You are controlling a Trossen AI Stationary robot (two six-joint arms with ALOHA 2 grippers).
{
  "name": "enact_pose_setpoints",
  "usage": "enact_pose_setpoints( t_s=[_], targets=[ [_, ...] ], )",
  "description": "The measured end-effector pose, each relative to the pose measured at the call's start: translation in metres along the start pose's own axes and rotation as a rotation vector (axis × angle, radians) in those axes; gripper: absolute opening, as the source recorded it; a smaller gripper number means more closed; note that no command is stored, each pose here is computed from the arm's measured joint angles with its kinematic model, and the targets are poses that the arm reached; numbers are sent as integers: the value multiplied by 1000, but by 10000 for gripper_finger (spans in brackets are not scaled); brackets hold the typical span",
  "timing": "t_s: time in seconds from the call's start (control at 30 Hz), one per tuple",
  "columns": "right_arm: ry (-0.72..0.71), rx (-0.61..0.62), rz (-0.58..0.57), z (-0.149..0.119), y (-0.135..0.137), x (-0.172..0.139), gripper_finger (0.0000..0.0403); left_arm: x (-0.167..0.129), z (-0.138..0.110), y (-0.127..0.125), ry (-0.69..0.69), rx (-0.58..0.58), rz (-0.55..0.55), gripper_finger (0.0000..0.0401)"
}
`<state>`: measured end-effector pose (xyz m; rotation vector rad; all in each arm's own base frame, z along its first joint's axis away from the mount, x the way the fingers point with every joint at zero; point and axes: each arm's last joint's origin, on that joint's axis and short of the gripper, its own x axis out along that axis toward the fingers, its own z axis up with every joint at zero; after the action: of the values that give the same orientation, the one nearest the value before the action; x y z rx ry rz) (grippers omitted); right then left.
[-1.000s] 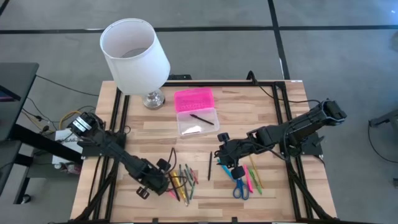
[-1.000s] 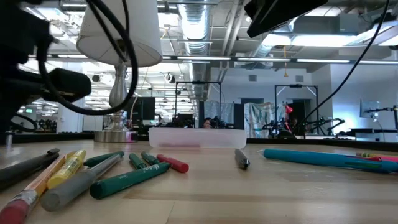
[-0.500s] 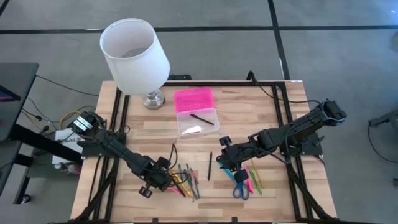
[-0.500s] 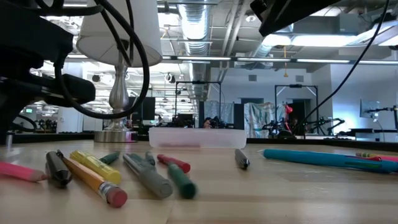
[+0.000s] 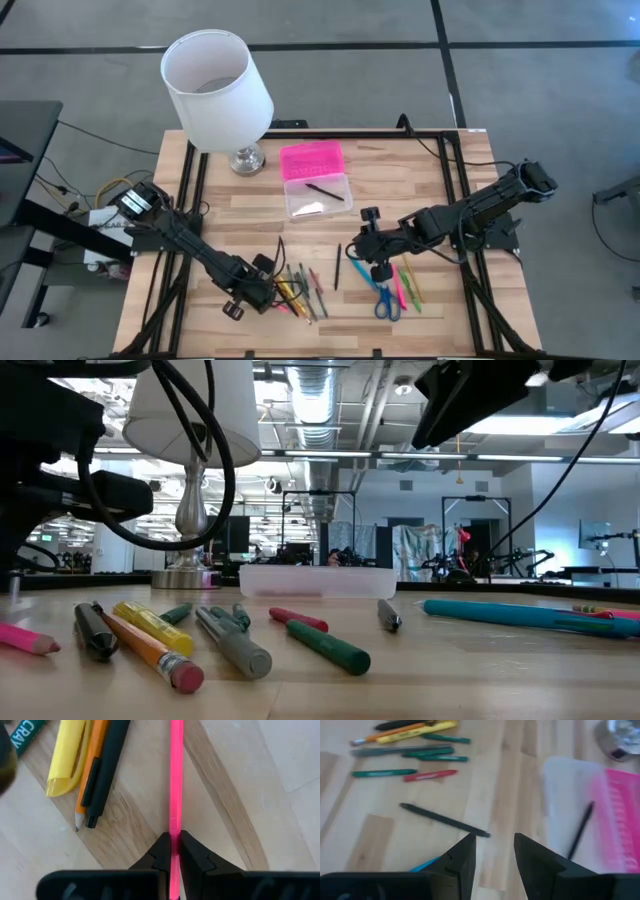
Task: Pick & place school supplies into a supply box
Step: Put the pink pencil into the pink supply box
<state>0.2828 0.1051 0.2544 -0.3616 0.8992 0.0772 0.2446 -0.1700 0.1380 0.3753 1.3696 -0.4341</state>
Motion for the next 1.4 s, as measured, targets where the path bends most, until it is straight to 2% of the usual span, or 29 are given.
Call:
enact_pose_setpoints(
  t_s=[0.2,0.63,0.73,0.83,1.0,1.17,1.27,1.4],
  targets=[
    [35,25,-72,-3,-2,0,127,-13,12,0,-9,53,91,8],
    [109,72,-179,-12,-5,-1,127,-35,24,0,0,93,136,8],
    [129,115,-245,-15,-7,-2,127,-40,27,3,4,84,204,9],
    [163,156,-311,-20,-9,-3,127,-47,30,13,3,37,318,10],
    [196,245,-373,-26,-10,-5,127,-56,34,44,-11,-86,498,10],
    [210,323,-416,-30,-11,-6,127,-59,34,91,-33,-256,622,11],
    [214,358,-424,-31,-11,-7,127,-61,30,125,-60,-377,647,11],
    [215,367,-425,-32,-8,-8,127,-64,24,168,-130,-496,610,11]
  ],
)
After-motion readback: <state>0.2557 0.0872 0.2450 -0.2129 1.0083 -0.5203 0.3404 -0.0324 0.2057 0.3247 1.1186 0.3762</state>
